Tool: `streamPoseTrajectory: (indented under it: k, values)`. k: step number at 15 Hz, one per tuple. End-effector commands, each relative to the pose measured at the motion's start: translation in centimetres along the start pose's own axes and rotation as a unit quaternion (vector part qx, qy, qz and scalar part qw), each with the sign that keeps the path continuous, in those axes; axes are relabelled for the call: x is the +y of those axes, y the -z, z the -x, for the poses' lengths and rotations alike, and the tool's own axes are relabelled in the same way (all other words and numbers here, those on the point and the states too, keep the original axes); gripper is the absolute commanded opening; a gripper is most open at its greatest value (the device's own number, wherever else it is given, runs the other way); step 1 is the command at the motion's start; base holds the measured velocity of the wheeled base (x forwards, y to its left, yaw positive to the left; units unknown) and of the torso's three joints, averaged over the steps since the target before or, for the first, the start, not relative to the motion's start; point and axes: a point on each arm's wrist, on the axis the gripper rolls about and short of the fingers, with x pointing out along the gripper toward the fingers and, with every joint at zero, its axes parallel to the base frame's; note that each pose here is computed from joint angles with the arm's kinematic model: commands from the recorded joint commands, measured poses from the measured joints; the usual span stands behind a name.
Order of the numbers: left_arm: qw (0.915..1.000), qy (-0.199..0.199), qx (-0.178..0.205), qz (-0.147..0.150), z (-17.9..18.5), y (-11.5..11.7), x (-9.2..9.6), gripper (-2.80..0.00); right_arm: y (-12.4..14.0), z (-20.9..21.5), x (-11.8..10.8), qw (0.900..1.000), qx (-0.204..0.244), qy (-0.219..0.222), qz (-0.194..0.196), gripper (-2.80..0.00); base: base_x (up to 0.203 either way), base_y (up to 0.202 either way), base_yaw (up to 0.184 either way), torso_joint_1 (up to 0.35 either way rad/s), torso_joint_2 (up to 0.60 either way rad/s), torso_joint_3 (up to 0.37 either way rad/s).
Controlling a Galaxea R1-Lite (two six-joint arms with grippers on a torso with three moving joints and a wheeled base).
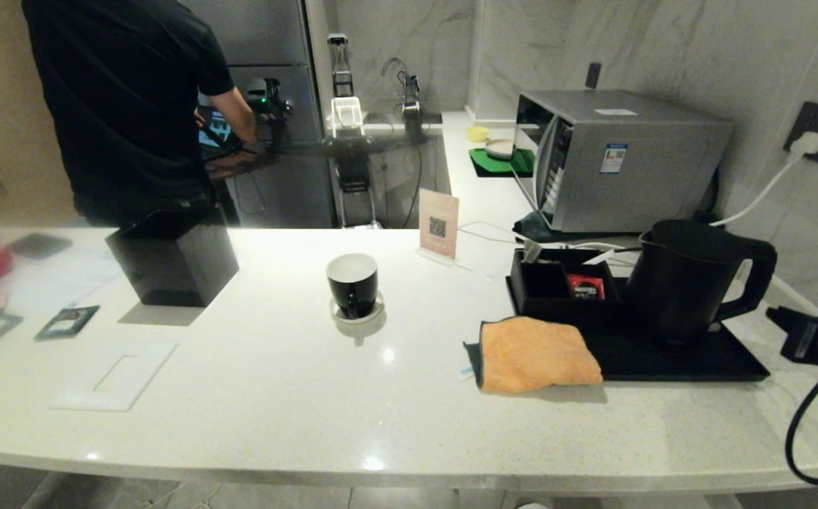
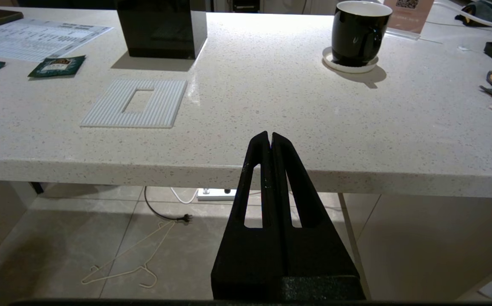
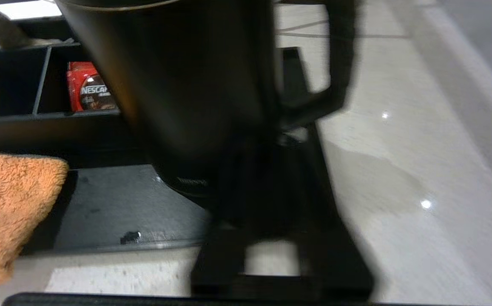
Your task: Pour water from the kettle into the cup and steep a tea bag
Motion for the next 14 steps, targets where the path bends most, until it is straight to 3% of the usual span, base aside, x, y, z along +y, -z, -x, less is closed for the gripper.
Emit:
streamPoseTrajectory:
  k: [1,4,9,14]
  values:
    - [1.0000,0.000,0.000,0.001,0.0,0.0,0.0,-2.80,1.0,-1.7,0.2,1.000,0.011,-0.014,0.001,0.00,0.000,0.000,0.000,0.000,0.00,0.000]
    - [1.0000,0.000,0.001,0.000,0.0,0.0,0.0,-2.80,0.8,-2.9,0.4,1.000,-0.005,-0.018,0.010,0.00,0.000,0.000,0.000,0.000,0.00,0.000]
    - [1.0000,0.000,0.000,0.000,0.0,0.0,0.0,-2.80,1.3,-3.8,-0.2,0.999,0.005,0.045,0.023,0.00,0.000,0.000,0.000,0.000,0.00,0.000]
    - [1.0000,0.000,0.000,0.000,0.0,0.0,0.0,-2.80,1.7,-4.1,-0.9,0.995,0.017,0.079,0.058,0.00,0.000,0.000,0.000,0.000,0.00,0.000]
